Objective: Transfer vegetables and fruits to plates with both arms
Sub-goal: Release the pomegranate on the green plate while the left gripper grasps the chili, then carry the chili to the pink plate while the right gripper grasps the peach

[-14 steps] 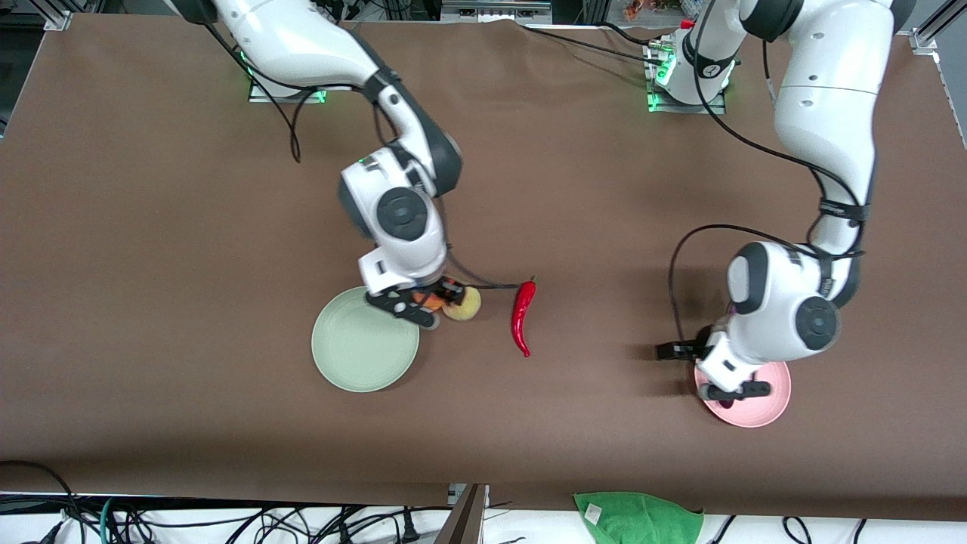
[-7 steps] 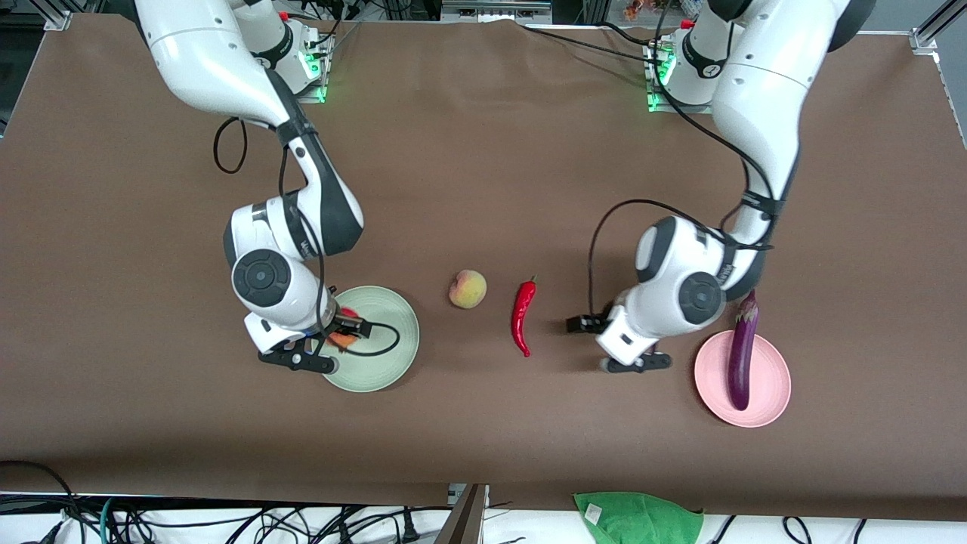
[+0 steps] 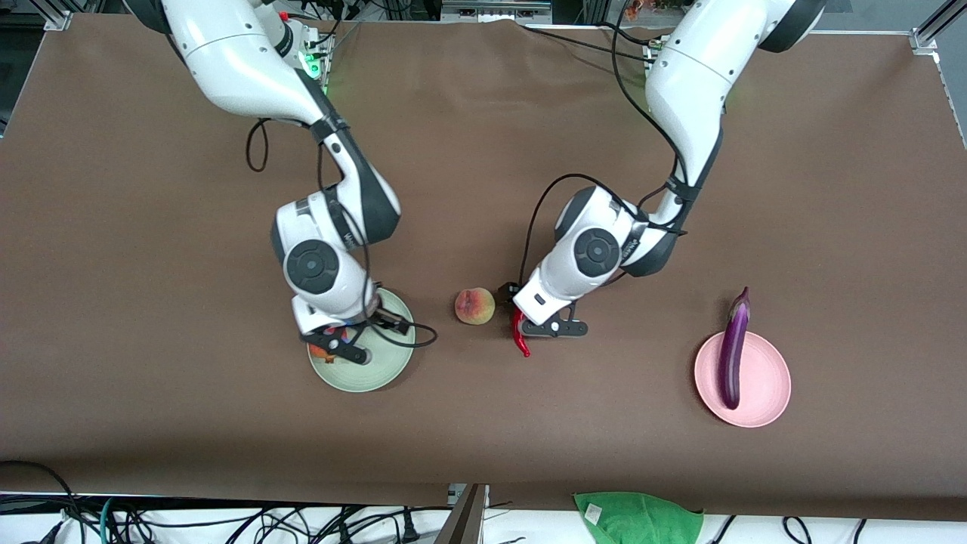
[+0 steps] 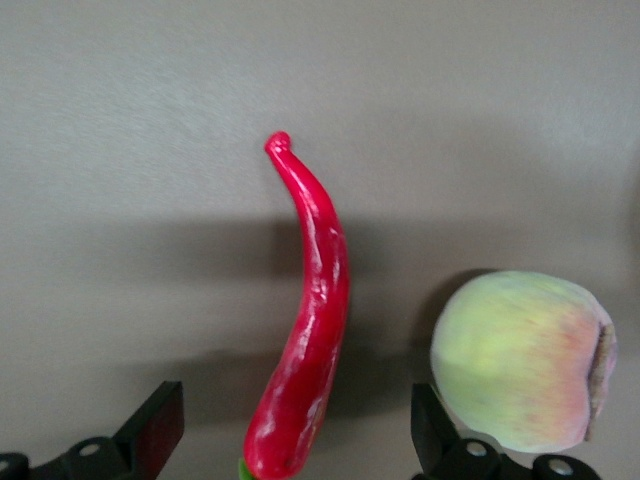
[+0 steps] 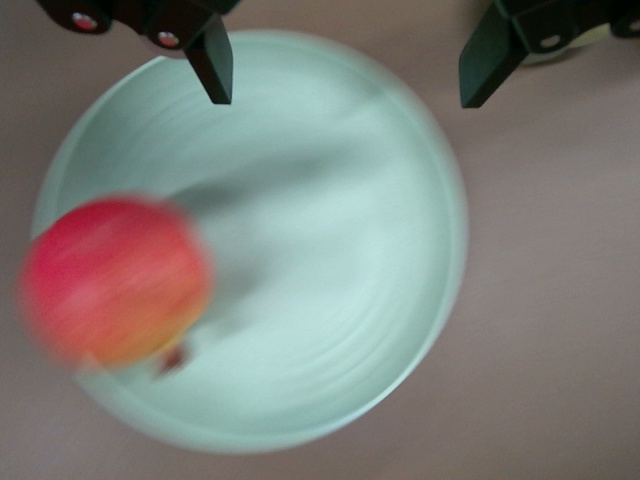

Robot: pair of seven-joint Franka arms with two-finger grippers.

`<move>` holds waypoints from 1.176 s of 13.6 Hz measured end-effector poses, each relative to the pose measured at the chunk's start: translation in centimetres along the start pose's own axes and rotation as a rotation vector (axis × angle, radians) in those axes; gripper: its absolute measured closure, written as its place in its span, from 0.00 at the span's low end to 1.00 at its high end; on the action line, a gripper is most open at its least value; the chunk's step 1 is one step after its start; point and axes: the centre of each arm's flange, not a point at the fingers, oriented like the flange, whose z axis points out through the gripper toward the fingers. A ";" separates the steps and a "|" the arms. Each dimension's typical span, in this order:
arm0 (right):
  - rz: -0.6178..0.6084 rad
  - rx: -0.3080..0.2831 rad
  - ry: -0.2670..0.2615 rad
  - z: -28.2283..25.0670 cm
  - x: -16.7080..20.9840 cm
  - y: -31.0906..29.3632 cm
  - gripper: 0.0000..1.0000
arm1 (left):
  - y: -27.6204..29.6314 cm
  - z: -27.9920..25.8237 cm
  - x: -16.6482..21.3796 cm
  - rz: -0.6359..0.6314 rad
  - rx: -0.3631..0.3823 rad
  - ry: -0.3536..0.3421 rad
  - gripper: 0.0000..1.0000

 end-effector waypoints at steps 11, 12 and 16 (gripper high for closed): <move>0.413 0.271 0.033 3.7 -5.8 -7.1 0.00 | 0.8 3.6 -1.7 0.064 0.101 0.050 0.63; 0.439 0.281 0.016 3.7 -6.2 -7.4 0.00 | 0.0 3.2 -1.0 0.069 0.102 0.058 0.69; 0.548 0.288 -0.028 5.6 -8.7 -8.6 0.00 | -7.6 -2.1 3.9 0.185 0.131 0.042 0.69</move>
